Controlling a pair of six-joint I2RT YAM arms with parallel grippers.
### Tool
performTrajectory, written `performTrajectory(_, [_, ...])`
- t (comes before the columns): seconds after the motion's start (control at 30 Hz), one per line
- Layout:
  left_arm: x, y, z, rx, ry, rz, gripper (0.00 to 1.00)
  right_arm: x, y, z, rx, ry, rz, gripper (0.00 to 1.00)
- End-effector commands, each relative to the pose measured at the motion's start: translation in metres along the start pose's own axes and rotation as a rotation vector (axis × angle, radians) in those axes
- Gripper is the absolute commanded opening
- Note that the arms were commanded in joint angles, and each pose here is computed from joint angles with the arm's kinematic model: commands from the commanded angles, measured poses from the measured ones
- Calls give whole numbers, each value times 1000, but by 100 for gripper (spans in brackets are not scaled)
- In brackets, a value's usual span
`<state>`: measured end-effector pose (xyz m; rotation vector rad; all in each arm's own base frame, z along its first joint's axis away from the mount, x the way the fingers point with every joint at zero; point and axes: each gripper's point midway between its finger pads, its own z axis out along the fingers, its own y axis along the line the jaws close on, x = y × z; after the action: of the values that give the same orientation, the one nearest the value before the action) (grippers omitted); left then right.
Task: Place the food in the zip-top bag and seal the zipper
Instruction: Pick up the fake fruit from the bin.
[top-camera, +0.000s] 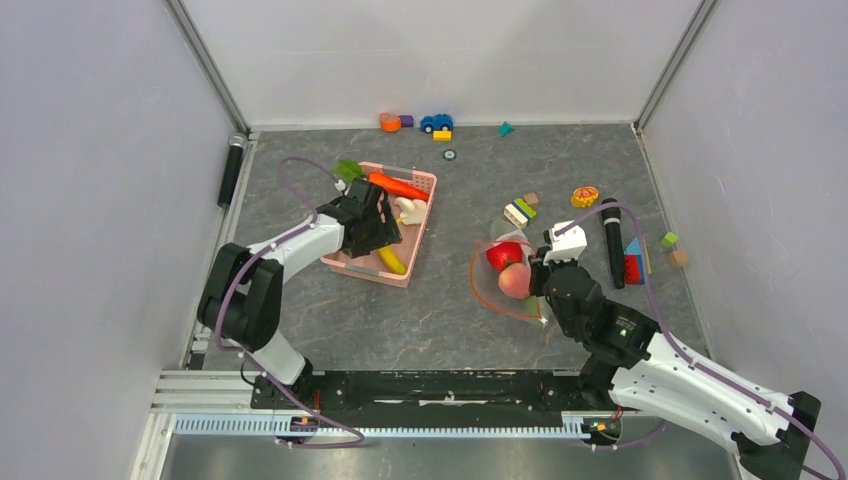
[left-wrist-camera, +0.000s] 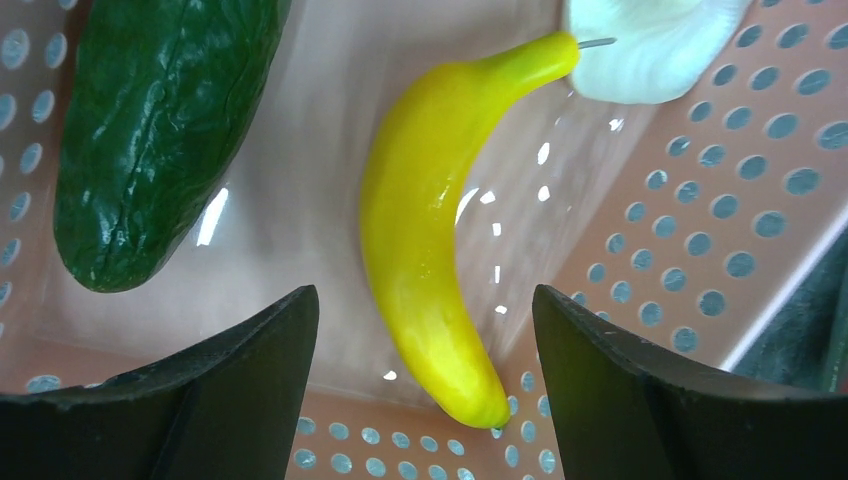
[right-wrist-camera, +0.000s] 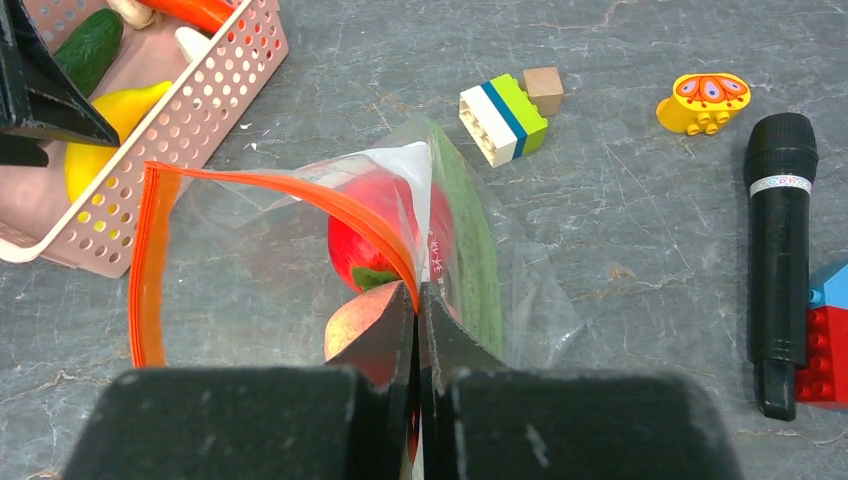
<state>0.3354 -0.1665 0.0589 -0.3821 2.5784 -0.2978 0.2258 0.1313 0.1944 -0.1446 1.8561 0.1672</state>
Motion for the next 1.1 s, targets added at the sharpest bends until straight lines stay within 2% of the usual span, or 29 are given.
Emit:
performTrajectory(0.0, [15, 3, 10, -13, 57, -28, 83, -7, -3, 2, 29, -30, 15, 1])
performTrajectory(0.23, [35, 11, 26, -54, 114, -7, 80, -4, -4, 4, 43, -22, 6, 1])
performTrajectory(0.37, [43, 11, 33, -67, 138, -1, 74, -5, -5, 4, 49, -26, 8, 1])
performTrajectory(0.5, [46, 9, 35, -76, 138, 14, 63, -5, -7, 3, 53, -28, 8, 1])
performTrajectory(0.73, [38, 1, 25, -69, 111, 32, 33, -6, -9, 2, 58, -34, 15, 1])
performTrajectory(0.93, [23, -9, 8, -43, 54, 38, 23, -5, -9, 2, 62, -34, 15, 1])
performTrajectory(1.07, [13, -14, -6, -29, 18, 42, 19, -5, -10, 2, 64, -35, 16, 1])
